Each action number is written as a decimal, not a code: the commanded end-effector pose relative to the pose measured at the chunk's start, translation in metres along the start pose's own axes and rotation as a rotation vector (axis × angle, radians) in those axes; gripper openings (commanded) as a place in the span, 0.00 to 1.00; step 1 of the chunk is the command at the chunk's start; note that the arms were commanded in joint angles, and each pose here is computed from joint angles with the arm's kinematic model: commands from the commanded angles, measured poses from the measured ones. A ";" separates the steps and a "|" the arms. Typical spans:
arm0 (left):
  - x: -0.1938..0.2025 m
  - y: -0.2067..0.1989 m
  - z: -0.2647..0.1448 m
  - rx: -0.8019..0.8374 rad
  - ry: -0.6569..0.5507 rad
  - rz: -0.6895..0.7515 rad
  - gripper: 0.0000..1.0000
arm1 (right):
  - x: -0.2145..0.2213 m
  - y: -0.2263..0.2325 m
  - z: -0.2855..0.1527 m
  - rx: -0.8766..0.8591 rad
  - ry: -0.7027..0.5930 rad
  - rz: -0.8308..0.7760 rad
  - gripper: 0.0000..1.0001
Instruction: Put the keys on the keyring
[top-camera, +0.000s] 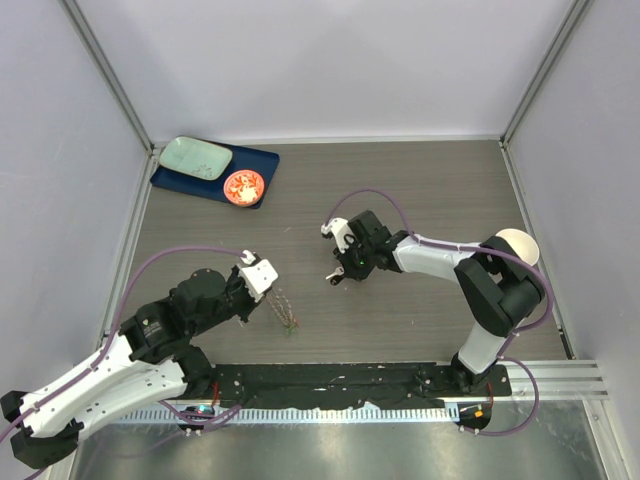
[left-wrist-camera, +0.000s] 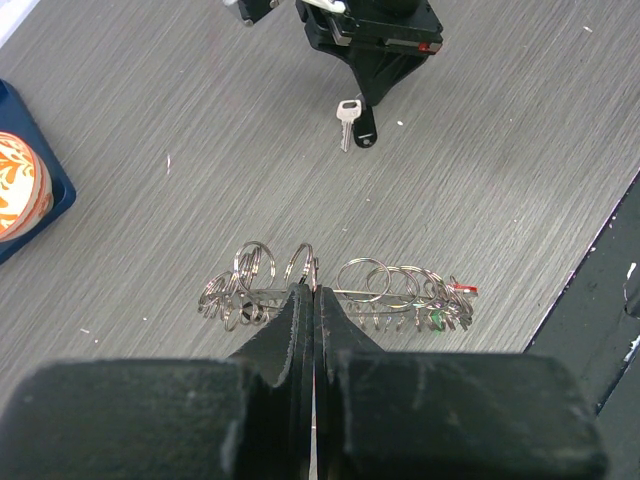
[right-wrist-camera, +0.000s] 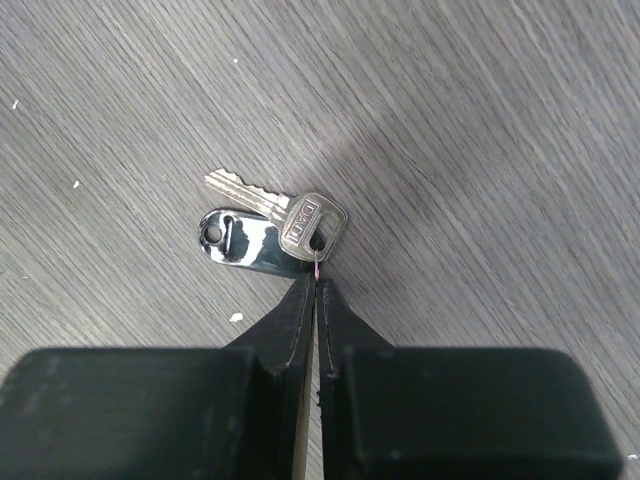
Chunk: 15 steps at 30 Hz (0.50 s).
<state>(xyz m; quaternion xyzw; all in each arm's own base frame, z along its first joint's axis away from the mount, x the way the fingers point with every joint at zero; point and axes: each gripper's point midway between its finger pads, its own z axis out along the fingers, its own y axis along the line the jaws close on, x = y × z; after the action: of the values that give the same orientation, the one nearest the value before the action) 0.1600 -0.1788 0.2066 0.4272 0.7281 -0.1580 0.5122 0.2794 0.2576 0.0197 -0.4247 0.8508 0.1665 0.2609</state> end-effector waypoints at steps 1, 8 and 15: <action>-0.026 0.005 -0.005 -0.012 -0.085 -0.019 0.00 | -0.006 0.004 -0.008 -0.003 -0.044 -0.042 0.05; -0.030 0.001 -0.006 0.012 -0.108 -0.004 0.00 | -0.032 0.008 -0.041 0.035 -0.142 -0.091 0.01; -0.038 -0.013 -0.002 0.098 -0.167 0.076 0.00 | -0.059 0.037 -0.086 0.034 -0.259 -0.209 0.01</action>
<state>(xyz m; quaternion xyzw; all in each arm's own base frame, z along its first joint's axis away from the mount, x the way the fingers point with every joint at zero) 0.1555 -0.1839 0.2097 0.4436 0.7138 -0.1717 0.5140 0.2638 0.2625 0.0885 -0.4544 0.8013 0.1747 0.3478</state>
